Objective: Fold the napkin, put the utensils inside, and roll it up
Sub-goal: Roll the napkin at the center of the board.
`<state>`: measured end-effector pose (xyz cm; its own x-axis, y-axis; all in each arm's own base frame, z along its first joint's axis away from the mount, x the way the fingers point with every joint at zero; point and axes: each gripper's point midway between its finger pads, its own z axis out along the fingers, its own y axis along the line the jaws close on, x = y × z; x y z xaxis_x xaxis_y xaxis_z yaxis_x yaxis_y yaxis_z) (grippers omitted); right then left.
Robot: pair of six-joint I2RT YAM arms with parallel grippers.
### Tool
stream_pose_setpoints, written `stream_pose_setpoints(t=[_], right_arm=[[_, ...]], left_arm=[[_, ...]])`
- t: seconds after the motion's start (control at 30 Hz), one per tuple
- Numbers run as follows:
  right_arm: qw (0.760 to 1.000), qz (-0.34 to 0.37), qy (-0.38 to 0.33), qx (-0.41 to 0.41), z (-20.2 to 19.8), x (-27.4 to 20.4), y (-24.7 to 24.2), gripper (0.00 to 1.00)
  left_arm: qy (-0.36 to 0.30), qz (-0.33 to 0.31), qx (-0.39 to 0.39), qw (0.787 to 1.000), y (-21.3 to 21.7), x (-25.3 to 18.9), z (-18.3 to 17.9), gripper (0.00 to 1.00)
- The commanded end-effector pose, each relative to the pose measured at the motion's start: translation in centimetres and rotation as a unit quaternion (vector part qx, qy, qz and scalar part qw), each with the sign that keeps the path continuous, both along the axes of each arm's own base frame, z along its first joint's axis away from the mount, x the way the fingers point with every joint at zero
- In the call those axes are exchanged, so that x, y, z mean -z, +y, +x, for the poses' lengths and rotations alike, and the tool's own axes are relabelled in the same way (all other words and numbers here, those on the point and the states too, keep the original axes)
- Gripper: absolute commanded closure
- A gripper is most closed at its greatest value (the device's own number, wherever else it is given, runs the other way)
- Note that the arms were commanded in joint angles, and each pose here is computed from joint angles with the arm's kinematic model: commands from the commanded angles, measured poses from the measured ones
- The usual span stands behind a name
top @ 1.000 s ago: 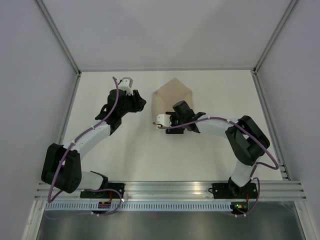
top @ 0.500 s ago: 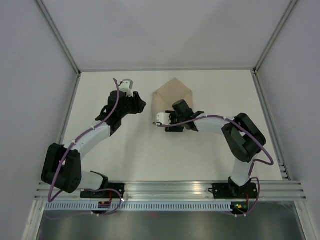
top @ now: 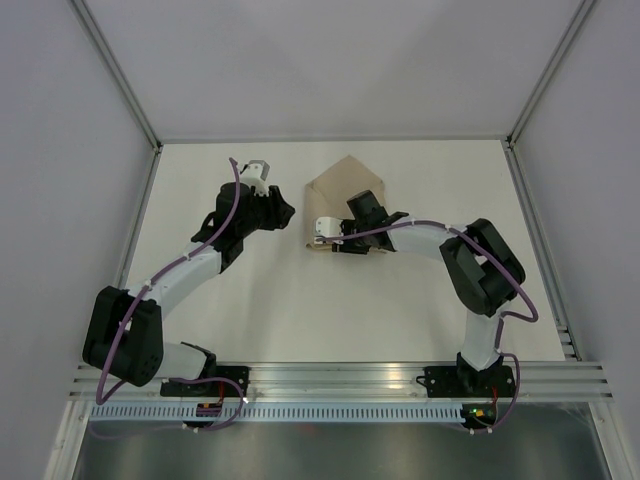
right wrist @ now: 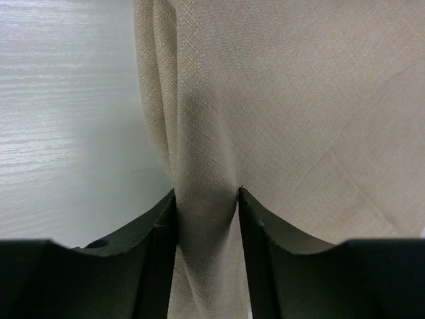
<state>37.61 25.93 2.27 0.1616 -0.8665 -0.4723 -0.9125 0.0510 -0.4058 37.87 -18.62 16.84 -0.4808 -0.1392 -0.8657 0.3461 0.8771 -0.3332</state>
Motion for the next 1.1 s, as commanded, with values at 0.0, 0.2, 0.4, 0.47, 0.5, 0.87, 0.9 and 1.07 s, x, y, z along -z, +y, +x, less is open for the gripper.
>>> stream_pose_setpoints(t=[0.0,0.2,0.4,0.47,0.5,0.87,0.9,1.07], right_arm=[[0.997,-0.023,0.07,-0.008,-2.1,2.8,-1.0,0.54],[0.993,-0.033,0.11,-0.009,-3.2,4.3,-1.4,0.67],[0.987,-0.03,0.158,-0.008,-4.1,4.8,-1.5,0.79],[0.985,-0.02,0.169,-0.011,-4.2,4.4,-1.4,0.81],[0.983,-0.023,0.182,-0.01,-4.4,4.2,-1.6,0.82],[0.95,-0.039,0.308,-0.029,-7.5,4.0,-3.0,0.88],[0.945,-0.039,0.324,-0.029,-7.9,4.4,-3.1,0.88],[0.929,-0.043,0.367,-0.031,-9.0,4.6,-3.7,0.88]], left_arm=[[-0.02,0.01,0.021,1.0,-0.3,-0.3,0.2,0.49],[-0.02,0.021,0.023,0.999,-0.7,0.3,0.2,0.49],[-0.035,0.019,0.014,0.999,-0.6,0.2,0.1,0.49],[-0.044,0.011,0.01,0.999,-0.6,-0.2,0.2,0.49],[-0.046,0.01,0.01,0.999,-0.6,-0.2,0.1,0.5],[-0.141,0.012,0.024,0.99,-1.0,-2.2,-1.5,0.53],[-0.146,0.019,0.03,0.989,-1.0,-1.7,-1.9,0.53],[-0.205,0.03,0.055,0.977,-2.2,-2.5,-4.2,0.56]])
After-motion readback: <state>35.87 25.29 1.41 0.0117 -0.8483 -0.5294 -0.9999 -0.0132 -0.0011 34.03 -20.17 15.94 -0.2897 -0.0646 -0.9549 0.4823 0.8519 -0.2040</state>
